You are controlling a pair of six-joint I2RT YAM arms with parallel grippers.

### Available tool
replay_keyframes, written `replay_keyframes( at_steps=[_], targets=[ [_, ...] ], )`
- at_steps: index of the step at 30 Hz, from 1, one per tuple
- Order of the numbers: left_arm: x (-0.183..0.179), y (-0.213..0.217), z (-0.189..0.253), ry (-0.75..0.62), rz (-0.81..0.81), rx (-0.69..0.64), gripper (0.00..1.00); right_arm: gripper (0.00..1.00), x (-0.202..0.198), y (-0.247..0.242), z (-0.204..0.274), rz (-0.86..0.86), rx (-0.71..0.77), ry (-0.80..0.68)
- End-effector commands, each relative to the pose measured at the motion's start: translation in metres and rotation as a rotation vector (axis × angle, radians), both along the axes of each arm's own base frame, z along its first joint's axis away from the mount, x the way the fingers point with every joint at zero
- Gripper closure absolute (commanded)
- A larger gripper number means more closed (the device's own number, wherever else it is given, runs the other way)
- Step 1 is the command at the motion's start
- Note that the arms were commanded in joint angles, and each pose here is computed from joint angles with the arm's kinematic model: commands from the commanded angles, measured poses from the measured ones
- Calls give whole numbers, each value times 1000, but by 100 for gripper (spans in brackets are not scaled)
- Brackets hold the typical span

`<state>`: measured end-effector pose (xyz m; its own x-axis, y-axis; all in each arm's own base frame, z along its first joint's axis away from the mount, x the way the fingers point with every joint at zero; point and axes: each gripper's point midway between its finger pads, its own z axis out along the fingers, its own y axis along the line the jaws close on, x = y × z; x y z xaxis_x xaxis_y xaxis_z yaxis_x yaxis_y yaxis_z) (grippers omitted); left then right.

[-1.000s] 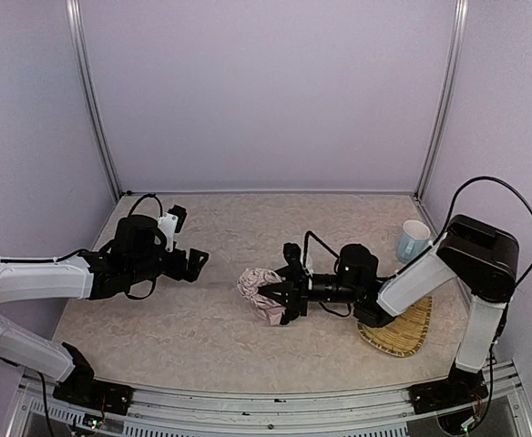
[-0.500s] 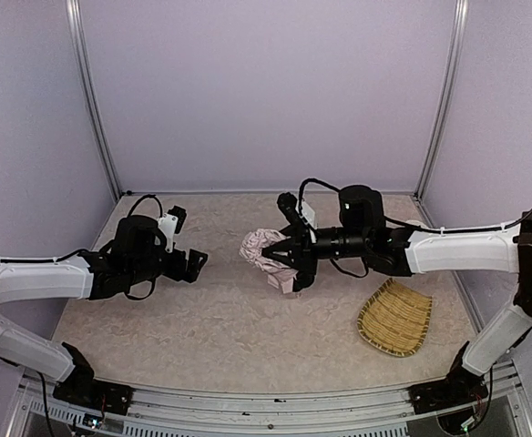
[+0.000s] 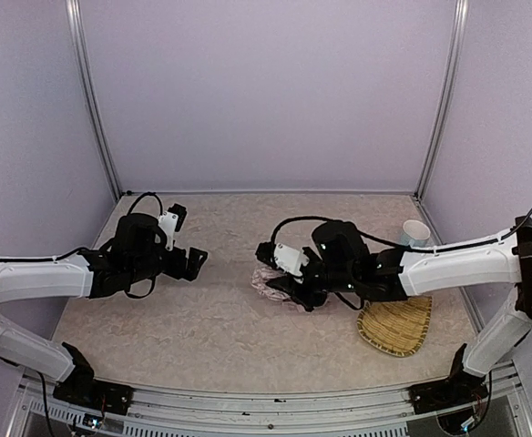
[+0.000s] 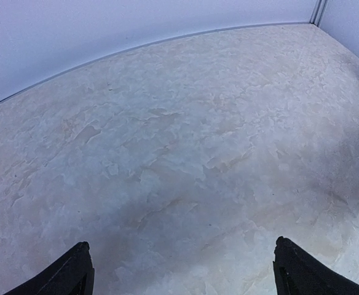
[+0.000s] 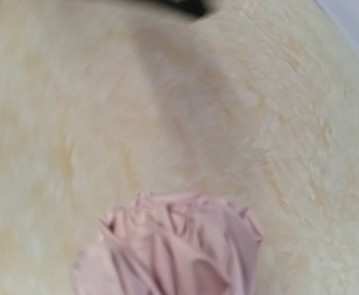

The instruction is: Put away the umbrella

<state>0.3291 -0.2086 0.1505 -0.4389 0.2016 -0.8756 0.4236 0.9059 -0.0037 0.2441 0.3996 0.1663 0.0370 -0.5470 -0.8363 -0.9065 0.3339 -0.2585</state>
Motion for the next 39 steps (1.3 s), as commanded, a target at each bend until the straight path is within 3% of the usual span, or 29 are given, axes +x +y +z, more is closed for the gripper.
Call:
replay_keyframes(
  at_steps=[1,4,9,12,16,19,24,27,30,31,34,37,39],
  targets=[
    [4,-2,6,-14,6,15,1,99,-14,7,-1,65,-114,-426],
    [4,-2,3,-8,8,21,1,98,-35,16,-19,189,-118,-469],
    [3,-1,-1,-2,6,31,1,100,-41,28,-60,259,-220,-326],
    [2,-2,-2,-1,-1,38,1,100,-73,37,-52,464,-153,-72],
    [-3,-10,5,-21,-48,31,1,100,-81,30,-32,627,-129,283],
    [-24,-34,22,-102,-197,31,1,100,-88,20,-34,678,-157,502],
    [-91,-77,56,-337,-498,5,1,100,-96,16,-35,741,-128,768],
    [-123,-93,57,-355,-668,-22,2,100,-104,15,-35,804,-94,919],
    [-152,-111,44,-343,-826,0,5,98,-100,17,-59,777,-153,1006],
    [-159,-117,38,-336,-864,16,6,96,-97,18,-70,759,-173,1017],
    [-170,-130,16,-292,-937,74,6,74,-74,22,-93,697,-170,1025],
    [-176,-142,-5,-245,-999,131,6,62,-47,25,-112,624,-184,990],
    [-182,-149,-17,-223,-1050,149,5,46,-31,29,-122,589,-189,963]
  ],
)
